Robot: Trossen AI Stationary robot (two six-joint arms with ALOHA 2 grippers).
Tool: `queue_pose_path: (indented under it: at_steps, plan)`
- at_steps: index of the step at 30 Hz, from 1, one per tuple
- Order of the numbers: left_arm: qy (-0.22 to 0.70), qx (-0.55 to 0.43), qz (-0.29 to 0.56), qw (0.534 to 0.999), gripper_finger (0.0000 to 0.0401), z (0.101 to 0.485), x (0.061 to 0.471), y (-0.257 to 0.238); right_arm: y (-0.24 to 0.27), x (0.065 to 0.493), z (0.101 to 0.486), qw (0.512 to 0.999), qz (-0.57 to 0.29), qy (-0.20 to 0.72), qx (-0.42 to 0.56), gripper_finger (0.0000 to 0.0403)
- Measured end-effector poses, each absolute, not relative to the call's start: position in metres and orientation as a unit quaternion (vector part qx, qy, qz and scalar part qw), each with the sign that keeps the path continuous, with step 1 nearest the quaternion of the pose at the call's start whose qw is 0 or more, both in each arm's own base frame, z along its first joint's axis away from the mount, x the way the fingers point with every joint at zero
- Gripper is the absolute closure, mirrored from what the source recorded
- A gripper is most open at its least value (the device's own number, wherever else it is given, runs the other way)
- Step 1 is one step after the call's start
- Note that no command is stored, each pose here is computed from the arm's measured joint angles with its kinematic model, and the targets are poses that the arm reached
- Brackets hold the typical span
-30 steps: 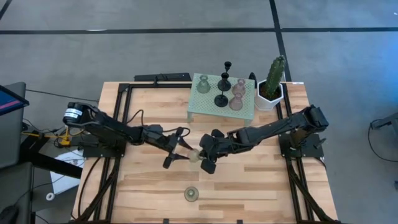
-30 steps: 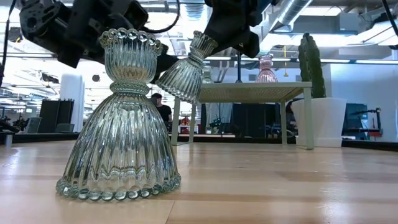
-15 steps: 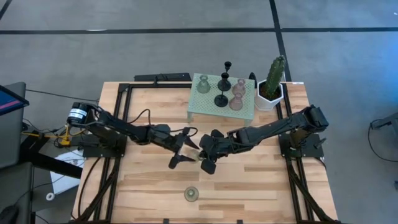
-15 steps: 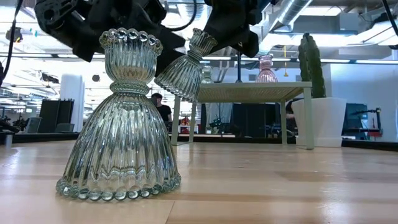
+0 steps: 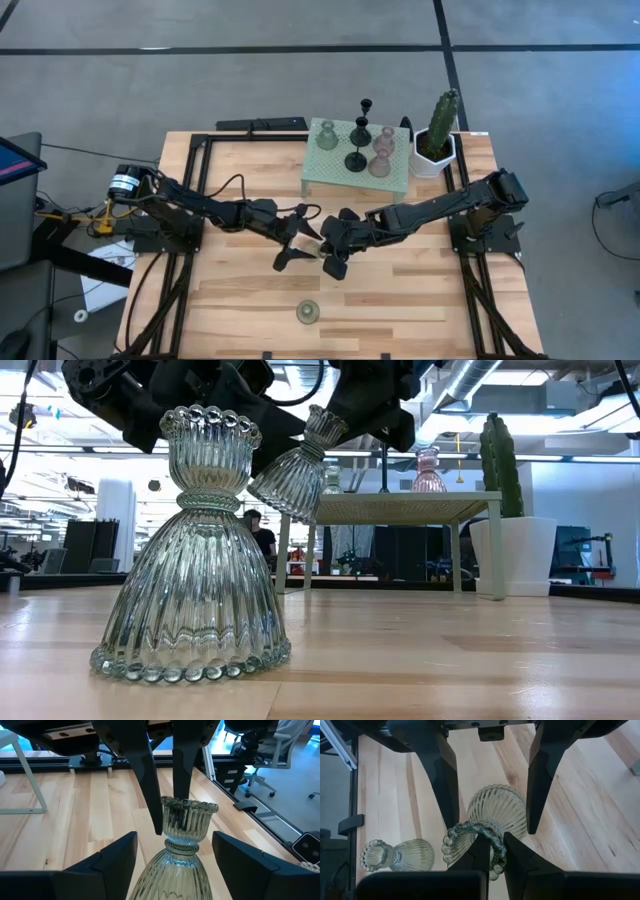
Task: Pick & Place candle stick holders
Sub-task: Put the right green glass candle holder on the shelf
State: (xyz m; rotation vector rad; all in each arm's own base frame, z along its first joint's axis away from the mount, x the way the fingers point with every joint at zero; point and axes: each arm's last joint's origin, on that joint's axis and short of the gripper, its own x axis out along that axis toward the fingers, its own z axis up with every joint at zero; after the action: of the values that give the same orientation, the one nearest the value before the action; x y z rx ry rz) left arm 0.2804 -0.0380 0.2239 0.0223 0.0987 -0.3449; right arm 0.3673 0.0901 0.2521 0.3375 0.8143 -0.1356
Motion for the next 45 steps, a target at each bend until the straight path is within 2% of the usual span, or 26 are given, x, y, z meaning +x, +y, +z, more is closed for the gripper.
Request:
queue_pose_path:
  at_steps: [16, 23, 31, 45]
  plan:
    - [0.058, -0.017, -0.164, 0.985, 0.0174, 0.223, 0.28, -0.038, 0.09, 0.367, 0.252, 0.903, -0.065, 0.393, 0.163, 0.0387]
    - [0.111, -0.022, -0.171, 0.979, 0.019, 0.231, 0.289, -0.035, 0.09, 0.367, 0.252, 0.902, -0.064, 0.395, 0.164, 0.0387]
    - [0.09, -0.01, -0.174, 0.98, 0.0185, 0.243, 0.294, -0.036, 0.09, 0.367, 0.253, 0.903, -0.065, 0.393, 0.164, 0.0387]
    - [0.106, -0.025, -0.169, 0.98, 0.0178, 0.232, 0.3, -0.037, 0.087, 0.371, 0.254, 0.911, -0.056, 0.378, 0.152, 0.0387]
